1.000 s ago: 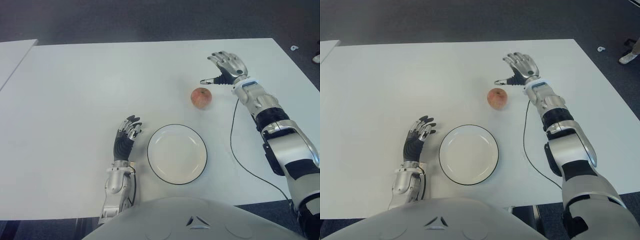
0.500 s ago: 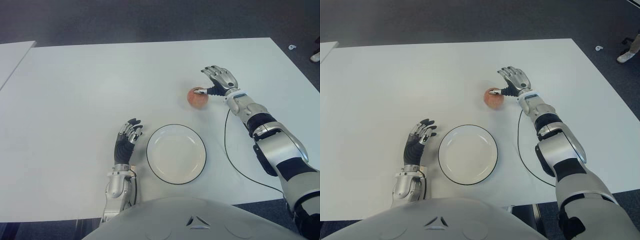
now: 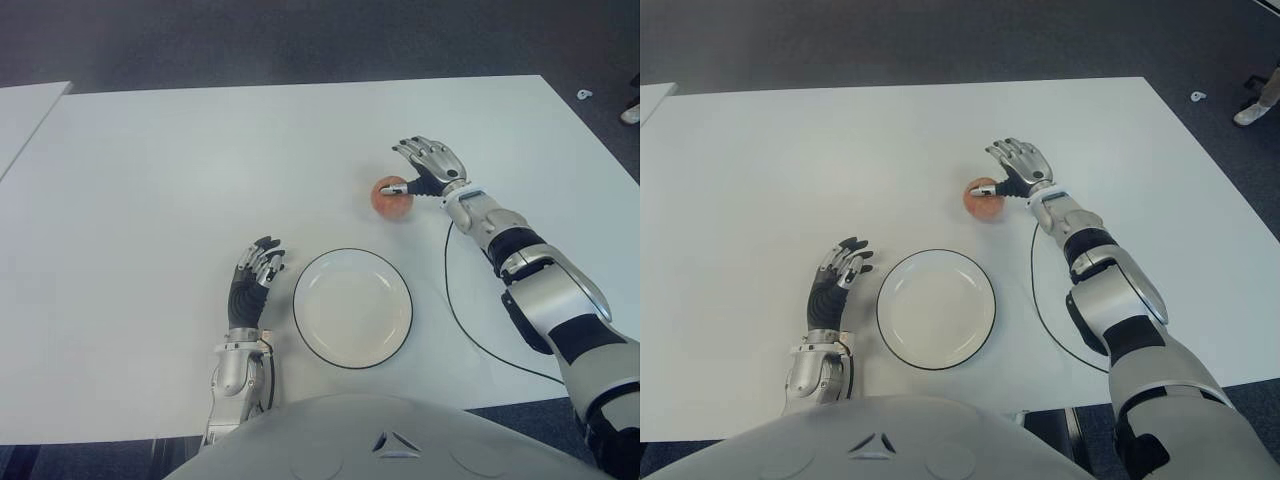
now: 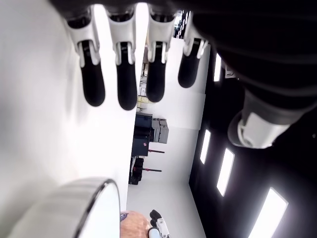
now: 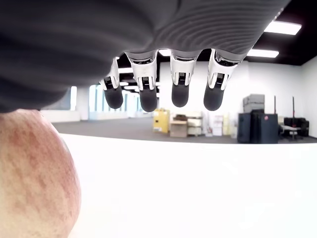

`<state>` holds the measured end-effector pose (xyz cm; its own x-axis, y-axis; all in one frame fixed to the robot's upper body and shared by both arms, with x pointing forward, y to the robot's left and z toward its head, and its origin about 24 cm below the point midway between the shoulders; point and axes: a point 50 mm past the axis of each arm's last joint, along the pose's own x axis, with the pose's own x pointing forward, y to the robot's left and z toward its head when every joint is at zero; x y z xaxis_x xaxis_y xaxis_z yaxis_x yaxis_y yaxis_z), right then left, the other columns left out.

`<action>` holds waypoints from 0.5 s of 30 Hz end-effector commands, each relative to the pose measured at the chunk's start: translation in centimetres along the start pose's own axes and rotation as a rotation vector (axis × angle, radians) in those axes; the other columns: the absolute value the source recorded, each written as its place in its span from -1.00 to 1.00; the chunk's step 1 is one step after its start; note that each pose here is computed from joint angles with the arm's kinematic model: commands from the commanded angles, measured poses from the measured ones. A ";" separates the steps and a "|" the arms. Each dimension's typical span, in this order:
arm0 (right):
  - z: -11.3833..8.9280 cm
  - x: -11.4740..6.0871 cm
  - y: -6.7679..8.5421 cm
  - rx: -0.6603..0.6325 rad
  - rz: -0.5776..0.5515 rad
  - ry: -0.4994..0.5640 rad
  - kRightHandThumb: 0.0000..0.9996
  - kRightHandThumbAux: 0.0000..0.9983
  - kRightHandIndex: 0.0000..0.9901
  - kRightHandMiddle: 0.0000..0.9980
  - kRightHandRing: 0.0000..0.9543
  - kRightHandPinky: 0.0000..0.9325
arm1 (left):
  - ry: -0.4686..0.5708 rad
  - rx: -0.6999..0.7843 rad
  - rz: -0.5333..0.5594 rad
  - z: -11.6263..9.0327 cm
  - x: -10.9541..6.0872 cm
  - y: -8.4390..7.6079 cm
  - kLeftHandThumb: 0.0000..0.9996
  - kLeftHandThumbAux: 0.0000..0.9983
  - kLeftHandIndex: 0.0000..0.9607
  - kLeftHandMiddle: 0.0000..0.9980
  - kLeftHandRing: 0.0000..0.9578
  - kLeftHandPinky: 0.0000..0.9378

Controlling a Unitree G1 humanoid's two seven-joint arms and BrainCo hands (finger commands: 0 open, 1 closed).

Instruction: Put the apples into the plate.

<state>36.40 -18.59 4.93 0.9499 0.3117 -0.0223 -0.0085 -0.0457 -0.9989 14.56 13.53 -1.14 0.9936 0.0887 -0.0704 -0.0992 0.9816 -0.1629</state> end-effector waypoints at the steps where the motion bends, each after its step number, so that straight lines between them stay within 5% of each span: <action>1: 0.5 -1.1 2.1 0.025 0.065 -0.006 -0.36 -0.76 -1.00 -1.00 -1.00 -1.00 | 0.034 -0.038 0.023 -0.5 -0.2 -0.8 -0.22 0.06 -0.54 -0.49 -0.37 -0.27; 15: 0.9 -1.7 2.9 0.053 0.070 -0.020 -0.38 -0.74 -1.00 -1.00 -1.00 -1.00 | 0.035 -0.033 0.024 -0.4 -0.2 -0.7 -0.23 0.07 -0.55 -0.49 -0.37 -0.26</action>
<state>35.76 -18.15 4.22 0.9459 0.3244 -0.0100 -0.0131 0.0074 -0.9999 14.48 13.48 -1.11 0.9928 0.0913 -0.0772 -0.1028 0.9815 -0.1616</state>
